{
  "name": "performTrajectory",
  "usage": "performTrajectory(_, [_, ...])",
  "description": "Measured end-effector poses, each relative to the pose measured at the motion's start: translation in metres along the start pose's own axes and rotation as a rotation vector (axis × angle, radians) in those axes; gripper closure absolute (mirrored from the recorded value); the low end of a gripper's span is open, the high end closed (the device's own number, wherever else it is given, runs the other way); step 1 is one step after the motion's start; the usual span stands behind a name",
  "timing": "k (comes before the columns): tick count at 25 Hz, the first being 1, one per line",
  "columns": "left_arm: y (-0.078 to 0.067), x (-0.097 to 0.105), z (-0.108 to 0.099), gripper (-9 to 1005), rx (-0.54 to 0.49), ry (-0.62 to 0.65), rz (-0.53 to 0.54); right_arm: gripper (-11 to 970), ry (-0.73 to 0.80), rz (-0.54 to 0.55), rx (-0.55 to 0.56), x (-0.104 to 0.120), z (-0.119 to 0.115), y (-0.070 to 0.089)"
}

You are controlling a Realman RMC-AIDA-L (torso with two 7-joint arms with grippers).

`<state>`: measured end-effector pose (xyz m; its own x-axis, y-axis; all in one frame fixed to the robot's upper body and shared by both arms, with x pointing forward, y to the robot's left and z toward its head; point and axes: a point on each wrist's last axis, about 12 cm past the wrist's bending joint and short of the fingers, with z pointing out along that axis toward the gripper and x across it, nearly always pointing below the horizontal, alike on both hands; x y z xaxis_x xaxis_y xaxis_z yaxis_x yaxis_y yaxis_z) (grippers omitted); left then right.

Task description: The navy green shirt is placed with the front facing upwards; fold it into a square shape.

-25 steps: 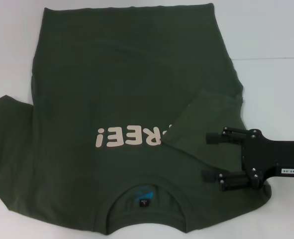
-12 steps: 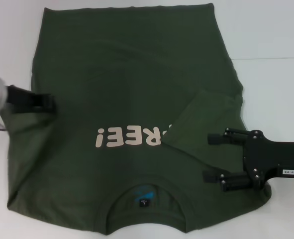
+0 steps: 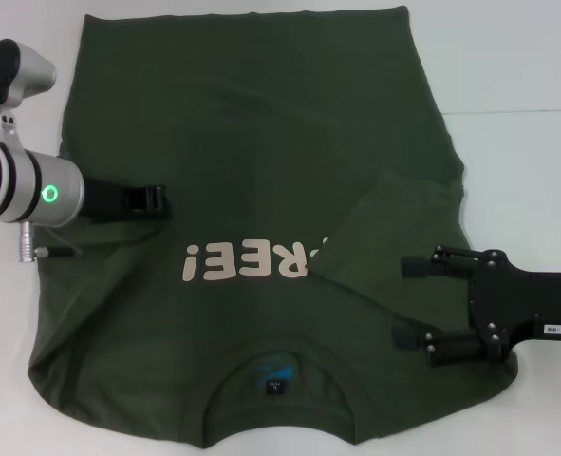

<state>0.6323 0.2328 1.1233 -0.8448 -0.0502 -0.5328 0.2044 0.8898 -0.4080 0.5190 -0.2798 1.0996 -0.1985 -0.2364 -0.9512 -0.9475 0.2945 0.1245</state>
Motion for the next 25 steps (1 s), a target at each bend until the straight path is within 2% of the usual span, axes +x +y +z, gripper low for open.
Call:
performTrajectory(10, [-0.014, 0.002, 0.014, 990, 0.006, 0.045, 0.06, 17, 0.001, -0.004, 0.007, -0.001, 0.002, -0.002])
performTrajectory(25, [-0.016, 0.011, 0.025, 979, 0.012, 0.079, 0.061, 18, 0.003, -0.004, 0.011, -0.002, 0.003, -0.003])
